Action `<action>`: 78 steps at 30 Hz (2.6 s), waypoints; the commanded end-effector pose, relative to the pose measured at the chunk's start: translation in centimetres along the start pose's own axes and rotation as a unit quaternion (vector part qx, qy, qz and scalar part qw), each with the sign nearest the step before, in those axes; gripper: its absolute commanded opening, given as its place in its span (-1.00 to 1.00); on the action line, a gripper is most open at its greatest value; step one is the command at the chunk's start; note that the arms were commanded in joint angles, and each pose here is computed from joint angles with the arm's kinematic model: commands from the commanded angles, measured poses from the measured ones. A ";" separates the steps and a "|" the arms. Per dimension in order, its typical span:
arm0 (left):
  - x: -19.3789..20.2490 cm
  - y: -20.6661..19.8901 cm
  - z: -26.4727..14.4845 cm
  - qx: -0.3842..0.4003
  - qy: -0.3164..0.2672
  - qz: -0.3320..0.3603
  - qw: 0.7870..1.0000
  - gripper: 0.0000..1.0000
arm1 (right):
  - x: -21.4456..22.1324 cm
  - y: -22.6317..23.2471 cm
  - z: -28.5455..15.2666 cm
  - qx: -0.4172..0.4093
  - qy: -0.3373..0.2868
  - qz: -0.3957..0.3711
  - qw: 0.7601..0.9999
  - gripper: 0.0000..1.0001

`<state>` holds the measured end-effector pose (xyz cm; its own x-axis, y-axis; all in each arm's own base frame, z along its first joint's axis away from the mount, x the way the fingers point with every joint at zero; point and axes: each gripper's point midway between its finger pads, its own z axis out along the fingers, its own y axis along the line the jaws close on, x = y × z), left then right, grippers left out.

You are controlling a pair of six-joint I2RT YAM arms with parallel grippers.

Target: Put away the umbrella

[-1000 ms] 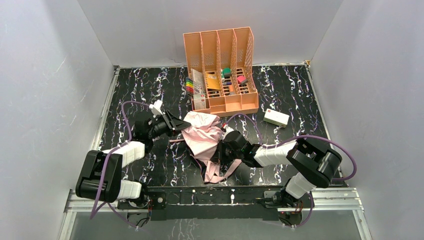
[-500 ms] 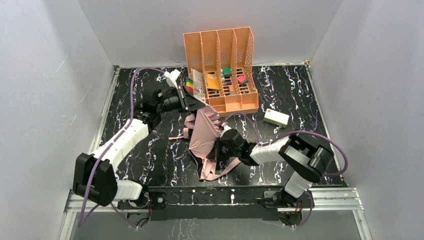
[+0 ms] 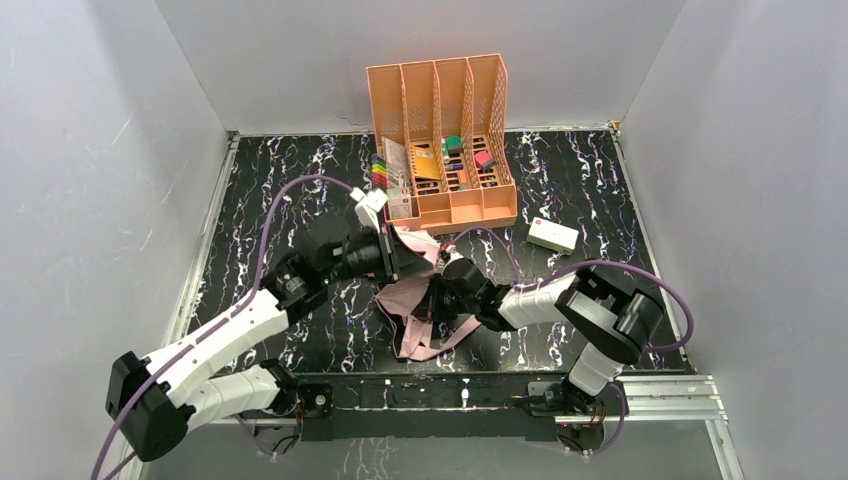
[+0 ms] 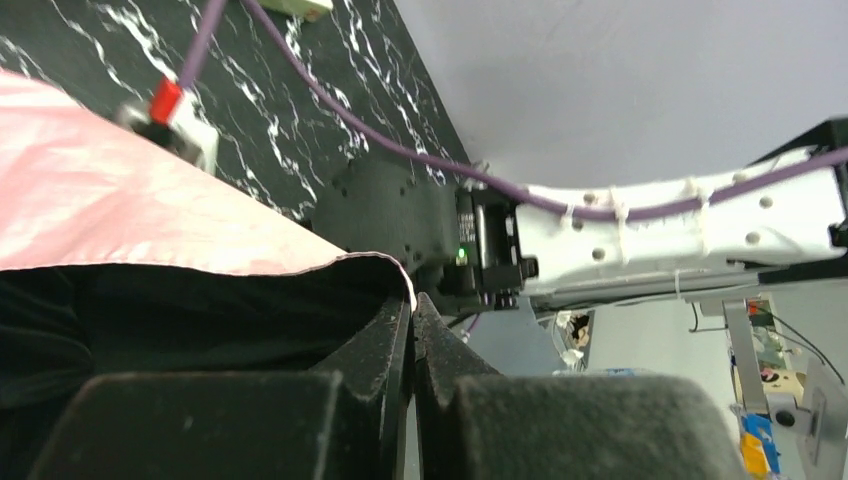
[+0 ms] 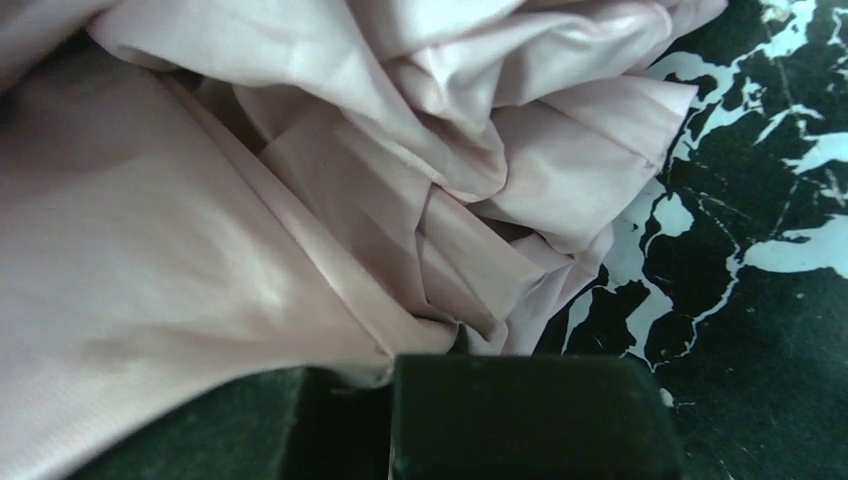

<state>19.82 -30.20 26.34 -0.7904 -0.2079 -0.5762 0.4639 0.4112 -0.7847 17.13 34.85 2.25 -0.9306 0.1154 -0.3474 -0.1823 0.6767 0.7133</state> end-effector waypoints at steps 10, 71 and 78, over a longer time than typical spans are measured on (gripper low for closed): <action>8.8 3.0 0.1 -0.026 0.003 -0.017 1.000 -1.00 | -2.1 -0.6 -5.5 0.046 -0.063 -0.045 0.996 -0.61; 18.6 11.6 -2.9 -0.164 0.046 0.002 0.985 0.19 | 1.8 -2.9 0.7 0.065 0.022 -0.119 0.991 -0.99; 12.4 9.9 -5.3 -0.227 -0.032 0.032 0.973 0.71 | 2.9 -6.8 -0.1 0.129 0.039 -0.126 0.983 -0.94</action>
<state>9.96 -26.40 9.66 -0.8132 -0.1631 -0.5586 0.3116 0.6887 -0.6547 15.85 36.02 2.24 -0.8805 -0.0503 -0.4713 -0.3763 0.6788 0.6305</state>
